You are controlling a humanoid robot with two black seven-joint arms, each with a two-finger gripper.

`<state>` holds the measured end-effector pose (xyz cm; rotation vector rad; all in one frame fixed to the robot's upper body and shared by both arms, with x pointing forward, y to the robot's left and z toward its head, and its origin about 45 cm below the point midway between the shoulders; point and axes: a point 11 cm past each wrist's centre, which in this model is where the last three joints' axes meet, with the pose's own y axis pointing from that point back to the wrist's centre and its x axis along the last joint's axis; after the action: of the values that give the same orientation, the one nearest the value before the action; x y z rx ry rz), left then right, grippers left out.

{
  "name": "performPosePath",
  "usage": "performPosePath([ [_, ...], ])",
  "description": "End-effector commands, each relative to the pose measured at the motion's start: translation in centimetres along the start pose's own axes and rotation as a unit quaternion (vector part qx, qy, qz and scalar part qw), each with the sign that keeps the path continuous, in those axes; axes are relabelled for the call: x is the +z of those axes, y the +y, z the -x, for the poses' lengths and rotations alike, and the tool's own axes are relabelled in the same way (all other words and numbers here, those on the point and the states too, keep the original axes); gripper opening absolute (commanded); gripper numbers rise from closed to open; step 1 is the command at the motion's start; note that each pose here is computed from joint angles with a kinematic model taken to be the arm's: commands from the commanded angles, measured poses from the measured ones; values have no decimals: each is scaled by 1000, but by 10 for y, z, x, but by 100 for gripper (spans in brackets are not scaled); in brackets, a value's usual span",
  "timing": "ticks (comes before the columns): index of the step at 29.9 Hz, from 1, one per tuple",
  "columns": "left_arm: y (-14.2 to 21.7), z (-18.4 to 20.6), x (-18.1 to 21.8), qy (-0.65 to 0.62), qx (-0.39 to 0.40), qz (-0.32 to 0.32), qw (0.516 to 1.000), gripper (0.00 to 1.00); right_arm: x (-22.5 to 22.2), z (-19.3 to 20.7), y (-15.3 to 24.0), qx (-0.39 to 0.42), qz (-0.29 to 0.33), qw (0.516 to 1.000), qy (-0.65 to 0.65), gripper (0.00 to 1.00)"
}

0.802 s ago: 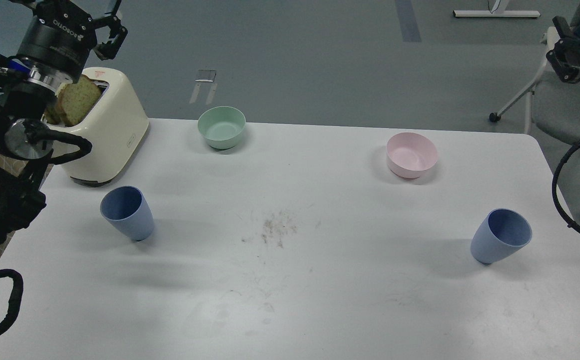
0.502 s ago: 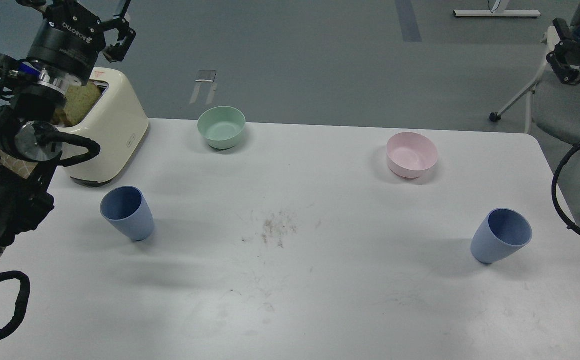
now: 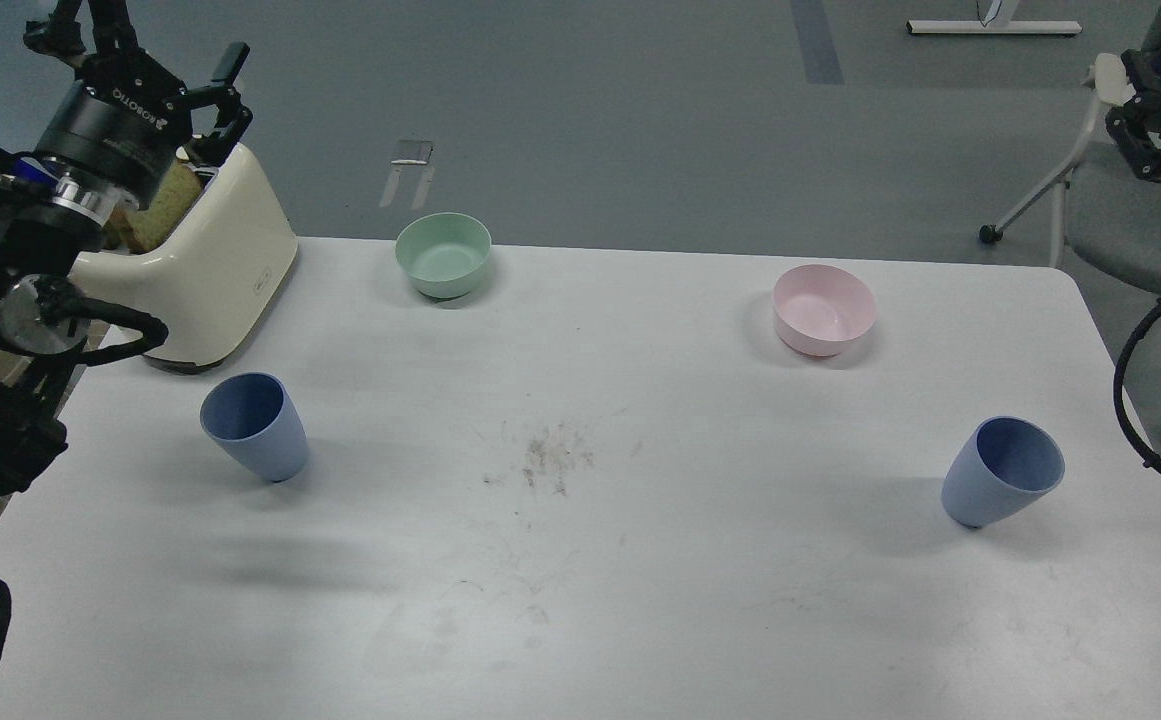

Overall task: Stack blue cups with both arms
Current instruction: 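Lower the left hand from above the toaster toward the table, then reach the left hand to the blue cup nearest it and grasp it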

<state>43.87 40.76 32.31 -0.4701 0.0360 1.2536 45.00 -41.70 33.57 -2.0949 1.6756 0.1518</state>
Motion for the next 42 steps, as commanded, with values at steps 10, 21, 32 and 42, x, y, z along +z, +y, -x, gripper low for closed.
performPosePath([
  [10,37,29,70,-329,-149,-90,928,85,-5,-18,14,28,-28,999,-35,100],
  [21,78,40,42,-563,-273,-229,746,85,-10,-25,20,37,-37,998,-35,100],
  [32,129,49,-1,-656,-407,-284,569,76,1,-24,26,39,-29,998,-41,100],
  [42,152,-2,-36,-667,-376,-337,548,71,4,-25,27,40,-27,998,-43,100],
])
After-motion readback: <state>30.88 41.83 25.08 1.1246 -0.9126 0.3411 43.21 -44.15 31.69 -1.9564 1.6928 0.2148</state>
